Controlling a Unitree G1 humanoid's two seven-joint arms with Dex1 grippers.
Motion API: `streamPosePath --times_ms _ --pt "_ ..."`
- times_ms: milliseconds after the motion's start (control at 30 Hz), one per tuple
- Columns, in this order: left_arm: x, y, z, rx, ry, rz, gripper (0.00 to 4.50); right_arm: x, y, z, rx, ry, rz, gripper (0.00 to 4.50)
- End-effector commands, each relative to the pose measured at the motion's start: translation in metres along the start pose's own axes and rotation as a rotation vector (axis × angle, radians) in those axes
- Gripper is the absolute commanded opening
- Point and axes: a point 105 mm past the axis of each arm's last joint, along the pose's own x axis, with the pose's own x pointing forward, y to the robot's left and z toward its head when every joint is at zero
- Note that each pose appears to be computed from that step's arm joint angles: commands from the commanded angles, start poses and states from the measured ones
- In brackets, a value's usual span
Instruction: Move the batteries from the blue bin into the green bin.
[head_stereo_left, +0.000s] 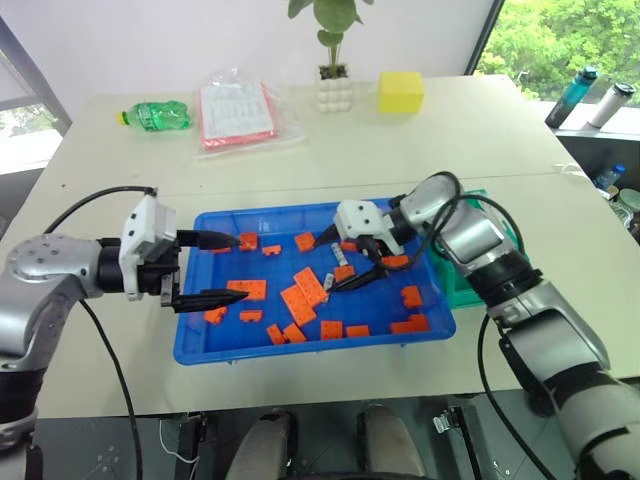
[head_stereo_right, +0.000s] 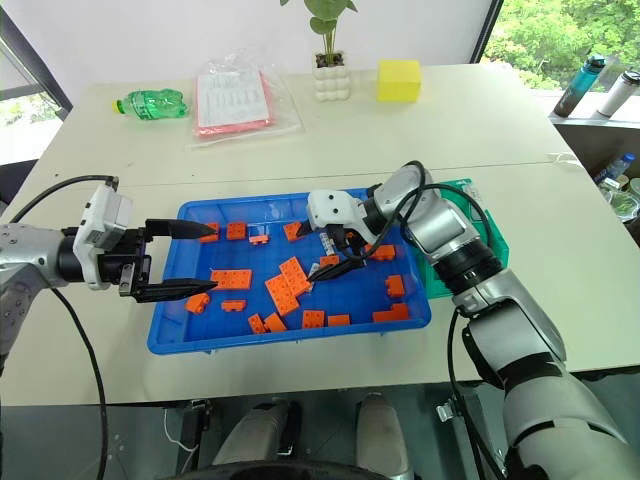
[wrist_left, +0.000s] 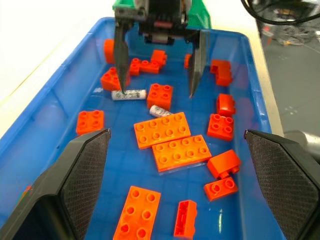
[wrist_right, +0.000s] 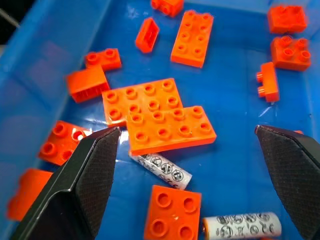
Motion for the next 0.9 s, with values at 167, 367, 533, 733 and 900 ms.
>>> streamPosePath --times_ms 167,367,533,733,900 --pt "-0.008 -0.006 0.011 0.039 -0.004 0.038 4.50 0.021 0.000 0.003 -0.097 0.040 0.136 4.46" --pt "-0.010 -0.008 0.013 0.039 -0.004 0.055 4.50 0.035 -0.008 0.005 -0.108 0.039 0.141 4.46" --pt "-0.010 -0.009 0.013 0.038 -0.004 0.062 4.50 0.040 -0.016 0.003 -0.102 0.047 0.110 4.46" --pt "-0.009 -0.008 0.013 0.040 -0.007 0.062 4.50 0.040 -0.018 -0.002 -0.108 0.045 0.084 4.23" --pt "-0.005 -0.005 0.014 0.048 -0.016 0.049 4.50 0.039 -0.020 0.009 -0.096 0.002 0.081 3.18"
